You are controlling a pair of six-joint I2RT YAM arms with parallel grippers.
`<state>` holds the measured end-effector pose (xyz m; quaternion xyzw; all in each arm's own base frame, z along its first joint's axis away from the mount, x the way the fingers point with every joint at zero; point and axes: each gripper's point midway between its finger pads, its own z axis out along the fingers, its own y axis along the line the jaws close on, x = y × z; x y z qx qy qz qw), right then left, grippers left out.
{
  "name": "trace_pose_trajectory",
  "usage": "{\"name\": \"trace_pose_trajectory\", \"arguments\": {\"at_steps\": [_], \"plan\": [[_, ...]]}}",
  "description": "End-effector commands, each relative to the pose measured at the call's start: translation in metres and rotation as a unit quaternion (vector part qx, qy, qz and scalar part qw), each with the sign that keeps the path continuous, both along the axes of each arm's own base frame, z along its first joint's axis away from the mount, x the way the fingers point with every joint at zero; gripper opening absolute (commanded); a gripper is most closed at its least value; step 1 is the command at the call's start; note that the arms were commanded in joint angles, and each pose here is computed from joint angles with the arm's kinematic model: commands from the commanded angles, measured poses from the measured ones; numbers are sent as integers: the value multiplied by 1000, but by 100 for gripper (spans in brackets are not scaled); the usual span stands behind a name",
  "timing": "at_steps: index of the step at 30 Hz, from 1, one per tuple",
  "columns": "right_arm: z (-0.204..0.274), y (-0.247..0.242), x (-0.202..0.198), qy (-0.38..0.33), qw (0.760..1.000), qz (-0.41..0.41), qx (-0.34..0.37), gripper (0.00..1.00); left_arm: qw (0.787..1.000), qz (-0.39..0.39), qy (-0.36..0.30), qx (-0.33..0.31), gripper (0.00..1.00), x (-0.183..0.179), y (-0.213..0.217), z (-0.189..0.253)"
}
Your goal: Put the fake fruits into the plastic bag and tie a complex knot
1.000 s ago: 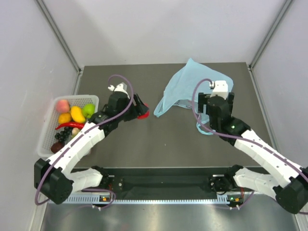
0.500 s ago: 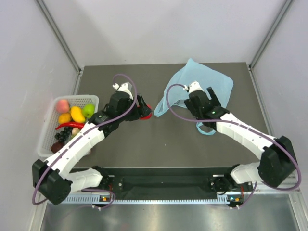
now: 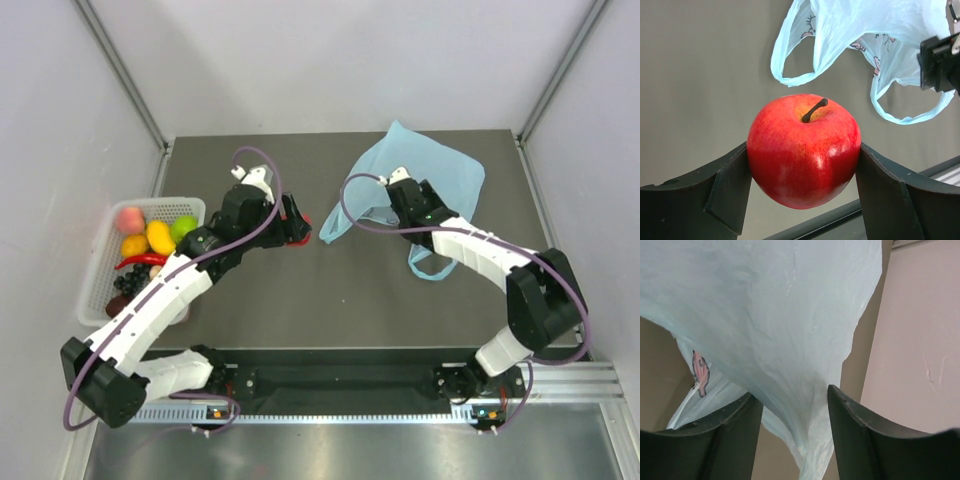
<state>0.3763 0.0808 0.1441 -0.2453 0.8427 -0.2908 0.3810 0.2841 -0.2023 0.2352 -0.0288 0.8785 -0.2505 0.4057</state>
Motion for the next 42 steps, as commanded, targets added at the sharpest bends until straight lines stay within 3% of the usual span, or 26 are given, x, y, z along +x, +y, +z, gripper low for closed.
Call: {"name": "trace_pose_trajectory", "arguments": {"at_steps": [1, 5, 8, 14, 26, 35, 40, 42], "plan": [[20, 1, 23, -42, 999, -17, 14, 53, 1000, 4, -30, -3, 15, -2, 6, 20], [25, 13, 27, -42, 998, -10, 38, 14, 999, -22, -28, -4, 15, -8, 1, 16], [32, 28, 24, -42, 998, -3, 51, 0, 998, -54, -16, -15, 15, -15, -9, 7], [51, 67, 10, -27, 992, -23, 119, 0, 990, -115, -19, -73, 14, -27, -34, -2], [69, 124, -17, 0, 969, -64, 239, 0, 986, -115, -36, -112, 12, -17, -59, -16], [65, 135, -24, 8, 967, -63, 247, 0, 990, -113, -29, -75, 11, -17, -95, -44], [65, 137, -33, 12, 966, -61, 250, 0, 999, -34, -36, -11, 7, 11, -73, -68], [66, 136, -39, 13, 965, -60, 253, 0, 999, -22, -43, 13, 1, 23, -68, -72]]}}
